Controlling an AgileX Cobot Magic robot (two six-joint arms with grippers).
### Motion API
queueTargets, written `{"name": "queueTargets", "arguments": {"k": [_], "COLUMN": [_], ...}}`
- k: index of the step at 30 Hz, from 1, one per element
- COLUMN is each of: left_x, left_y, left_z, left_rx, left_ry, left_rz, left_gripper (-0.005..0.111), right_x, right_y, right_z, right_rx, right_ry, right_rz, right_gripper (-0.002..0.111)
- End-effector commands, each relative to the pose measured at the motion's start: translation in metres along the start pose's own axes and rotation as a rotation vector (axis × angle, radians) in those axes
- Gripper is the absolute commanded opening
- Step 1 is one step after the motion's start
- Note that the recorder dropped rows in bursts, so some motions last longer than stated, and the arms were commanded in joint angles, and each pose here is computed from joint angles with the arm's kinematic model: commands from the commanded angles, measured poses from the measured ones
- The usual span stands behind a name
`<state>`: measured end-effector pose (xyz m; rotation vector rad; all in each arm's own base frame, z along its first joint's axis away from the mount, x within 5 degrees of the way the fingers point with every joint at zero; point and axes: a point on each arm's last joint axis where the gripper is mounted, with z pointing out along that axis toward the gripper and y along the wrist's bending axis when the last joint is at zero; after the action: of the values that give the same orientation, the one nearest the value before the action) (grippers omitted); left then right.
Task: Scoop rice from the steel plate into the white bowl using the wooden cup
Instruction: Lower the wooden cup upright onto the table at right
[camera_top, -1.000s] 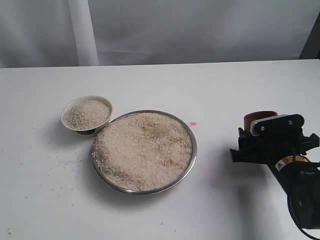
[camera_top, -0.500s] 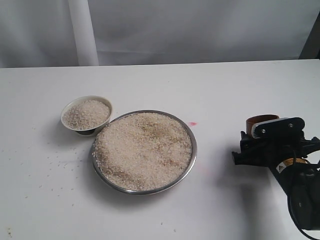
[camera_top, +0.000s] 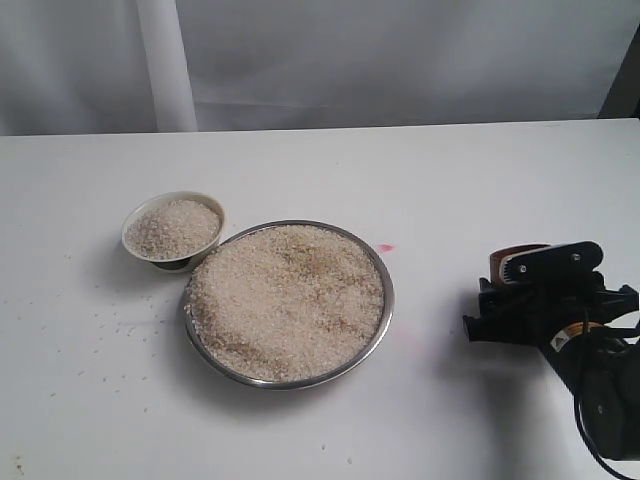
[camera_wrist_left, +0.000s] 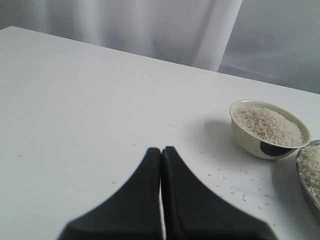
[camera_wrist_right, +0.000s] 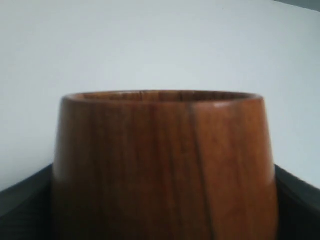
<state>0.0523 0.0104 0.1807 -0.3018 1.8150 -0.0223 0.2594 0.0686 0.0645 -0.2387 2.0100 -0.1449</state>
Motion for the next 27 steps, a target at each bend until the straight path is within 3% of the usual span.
{"name": "queueTargets", "arguments": {"k": [1, 8, 12, 19, 23, 27], "left_x": [-0.0008, -0.0008, -0.0008, -0.0008, -0.0008, -0.0008], "left_y": [-0.0008, -0.0008, -0.0008, -0.0008, -0.0008, -0.0008], "left_z": [-0.0001, -0.0001, -0.0001, -0.0001, -0.0001, -0.0001], "left_rx": [0.011, 0.011, 0.011, 0.011, 0.011, 0.011], "left_ry": [-0.005, -0.005, -0.005, -0.005, -0.005, -0.005], "left_rz": [-0.007, -0.007, -0.007, -0.007, -0.007, -0.007], "left_gripper": [0.0, 0.0, 0.0, 0.0, 0.0, 0.0], "right_x": [0.0002, 0.0005, 0.0, -0.0025, -0.0029, -0.003], "right_y": [-0.0019, -0.0013, 0.0006, 0.001, 0.0009, 0.0009], "right_z": [-0.0001, -0.0001, -0.0001, -0.0002, -0.0002, -0.0002], "right_rx": [0.005, -0.002, -0.023, -0.027, -0.026, -0.026], "right_ry": [-0.001, 0.003, -0.002, -0.03, -0.034, -0.036], "right_rz": [0.007, 0.004, -0.007, -0.012, -0.011, -0.011], "right_gripper": [0.0, 0.002, 0.022, 0.077, 0.087, 0.088]}}
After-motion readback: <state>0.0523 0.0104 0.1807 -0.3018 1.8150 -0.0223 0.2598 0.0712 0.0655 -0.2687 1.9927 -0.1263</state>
